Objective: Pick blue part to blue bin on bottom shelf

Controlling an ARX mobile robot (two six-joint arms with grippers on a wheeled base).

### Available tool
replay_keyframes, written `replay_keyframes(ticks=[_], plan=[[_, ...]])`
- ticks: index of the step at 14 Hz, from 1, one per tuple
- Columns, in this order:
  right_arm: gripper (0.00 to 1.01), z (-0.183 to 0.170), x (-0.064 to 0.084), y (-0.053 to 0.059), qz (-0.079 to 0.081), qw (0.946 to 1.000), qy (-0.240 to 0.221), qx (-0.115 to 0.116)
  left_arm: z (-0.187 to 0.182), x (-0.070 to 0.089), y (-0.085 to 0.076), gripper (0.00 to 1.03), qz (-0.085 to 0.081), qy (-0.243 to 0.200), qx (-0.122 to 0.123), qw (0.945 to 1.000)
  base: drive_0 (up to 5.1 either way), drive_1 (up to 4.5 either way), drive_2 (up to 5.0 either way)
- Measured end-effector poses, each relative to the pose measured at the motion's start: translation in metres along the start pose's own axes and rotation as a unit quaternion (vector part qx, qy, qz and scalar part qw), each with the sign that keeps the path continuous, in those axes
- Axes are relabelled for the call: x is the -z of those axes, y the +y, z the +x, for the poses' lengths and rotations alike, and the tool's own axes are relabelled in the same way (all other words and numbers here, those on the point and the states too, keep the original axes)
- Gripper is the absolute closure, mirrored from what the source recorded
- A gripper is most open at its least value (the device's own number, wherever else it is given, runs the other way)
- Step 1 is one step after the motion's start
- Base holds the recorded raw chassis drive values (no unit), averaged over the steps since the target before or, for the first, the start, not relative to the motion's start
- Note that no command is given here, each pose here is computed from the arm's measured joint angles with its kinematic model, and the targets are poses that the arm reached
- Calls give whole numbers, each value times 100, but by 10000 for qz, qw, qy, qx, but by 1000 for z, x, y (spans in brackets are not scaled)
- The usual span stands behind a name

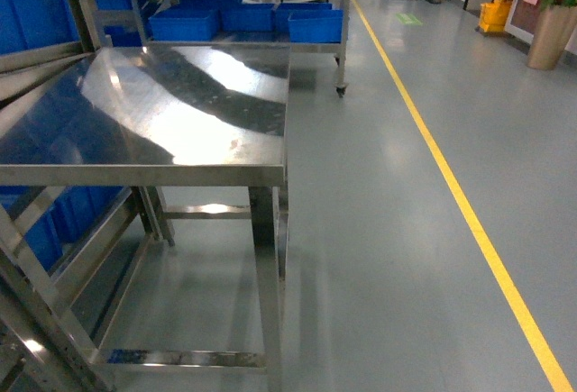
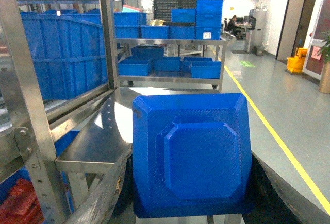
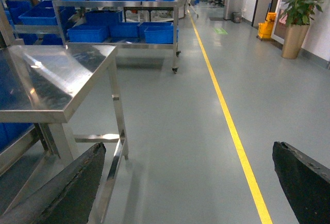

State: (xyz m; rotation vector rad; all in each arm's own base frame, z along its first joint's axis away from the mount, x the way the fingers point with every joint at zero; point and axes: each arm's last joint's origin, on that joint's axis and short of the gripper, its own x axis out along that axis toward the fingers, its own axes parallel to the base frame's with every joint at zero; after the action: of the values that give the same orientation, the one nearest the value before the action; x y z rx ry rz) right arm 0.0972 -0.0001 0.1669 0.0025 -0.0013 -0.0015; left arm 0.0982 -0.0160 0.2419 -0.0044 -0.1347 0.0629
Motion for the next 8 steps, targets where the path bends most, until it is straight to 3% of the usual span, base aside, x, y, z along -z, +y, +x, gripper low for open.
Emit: replay_keyframes(ticks=[2,8], plan=[[3,0,0,0,0,10000,-11,-6,0,0,0,58,0,4,-2,10000,-1,408,-410],[3,0,0,0,0,10000,-21,-6,0,0,0,58,1,4,-8,10000,-459,191,279]])
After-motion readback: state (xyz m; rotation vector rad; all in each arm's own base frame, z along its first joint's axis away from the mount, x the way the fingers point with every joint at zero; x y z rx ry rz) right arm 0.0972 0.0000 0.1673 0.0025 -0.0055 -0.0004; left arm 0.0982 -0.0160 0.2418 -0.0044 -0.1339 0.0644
